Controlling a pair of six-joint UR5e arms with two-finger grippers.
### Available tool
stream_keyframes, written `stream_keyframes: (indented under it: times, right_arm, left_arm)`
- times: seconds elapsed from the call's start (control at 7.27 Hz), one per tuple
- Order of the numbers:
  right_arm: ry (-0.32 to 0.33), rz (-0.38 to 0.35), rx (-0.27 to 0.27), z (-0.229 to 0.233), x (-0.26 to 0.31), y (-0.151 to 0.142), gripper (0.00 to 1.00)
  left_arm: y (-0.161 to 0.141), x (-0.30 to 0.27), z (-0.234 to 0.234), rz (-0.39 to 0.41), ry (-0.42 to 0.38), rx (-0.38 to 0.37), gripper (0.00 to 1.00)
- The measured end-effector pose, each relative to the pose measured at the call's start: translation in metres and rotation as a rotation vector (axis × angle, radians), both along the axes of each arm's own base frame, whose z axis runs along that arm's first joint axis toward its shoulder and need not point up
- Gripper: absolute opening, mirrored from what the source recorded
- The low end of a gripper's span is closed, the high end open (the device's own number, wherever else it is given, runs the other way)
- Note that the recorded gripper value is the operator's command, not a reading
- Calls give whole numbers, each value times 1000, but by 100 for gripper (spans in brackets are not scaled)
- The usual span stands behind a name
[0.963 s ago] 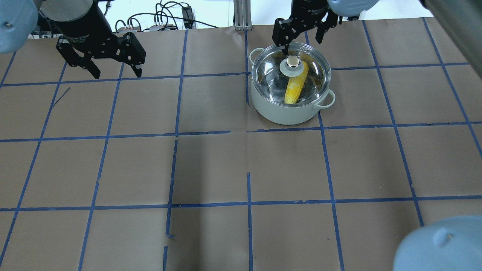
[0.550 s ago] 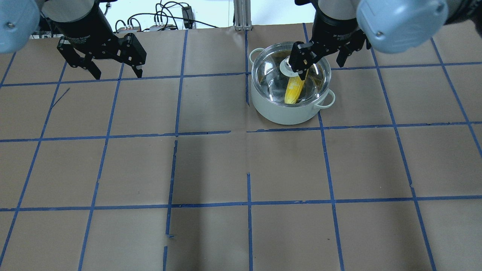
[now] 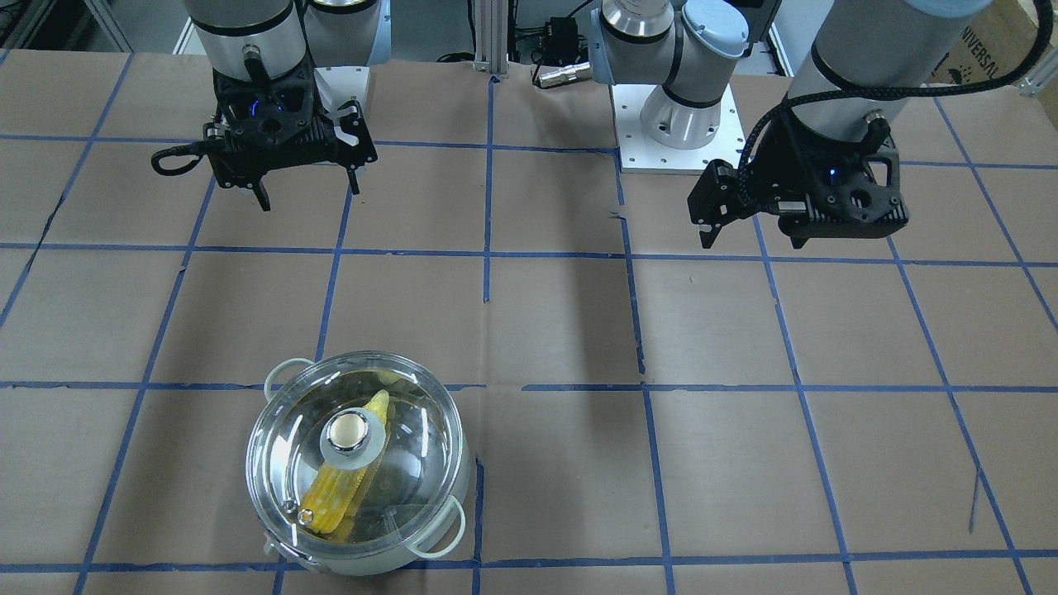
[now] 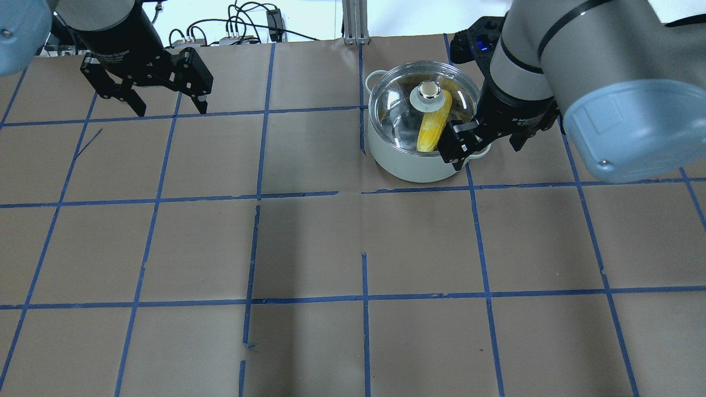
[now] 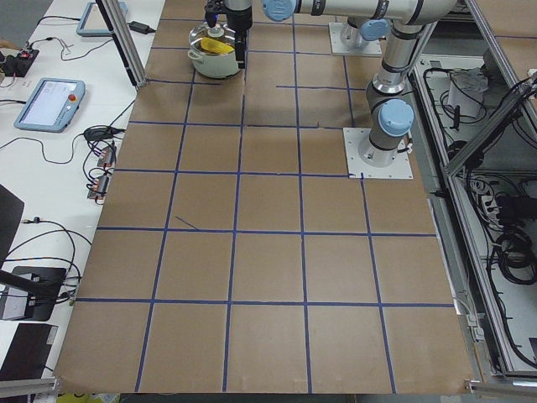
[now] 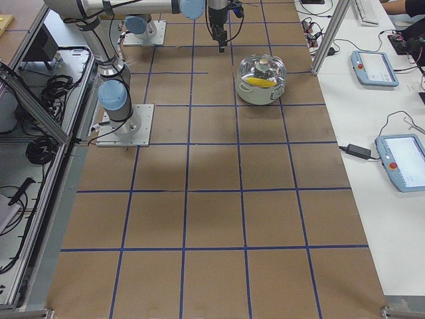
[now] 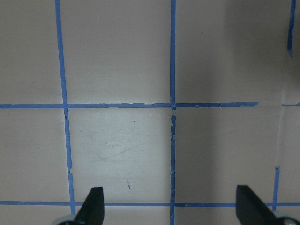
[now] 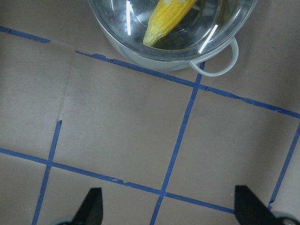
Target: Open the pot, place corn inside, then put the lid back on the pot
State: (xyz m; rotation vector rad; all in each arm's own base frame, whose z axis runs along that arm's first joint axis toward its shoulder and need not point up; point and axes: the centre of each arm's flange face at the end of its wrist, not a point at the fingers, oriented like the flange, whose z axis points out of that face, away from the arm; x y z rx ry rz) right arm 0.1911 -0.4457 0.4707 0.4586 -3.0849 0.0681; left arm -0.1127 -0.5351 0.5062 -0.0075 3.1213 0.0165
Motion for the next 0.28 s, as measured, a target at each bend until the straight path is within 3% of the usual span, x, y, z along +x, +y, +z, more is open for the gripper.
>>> stream_keyframes:
  times: [0.28]
  right_arm:
    - [-1,-1,-2,-1,0,1,100]
  left_arm:
    - [3,-1,6,1,4,-10,100]
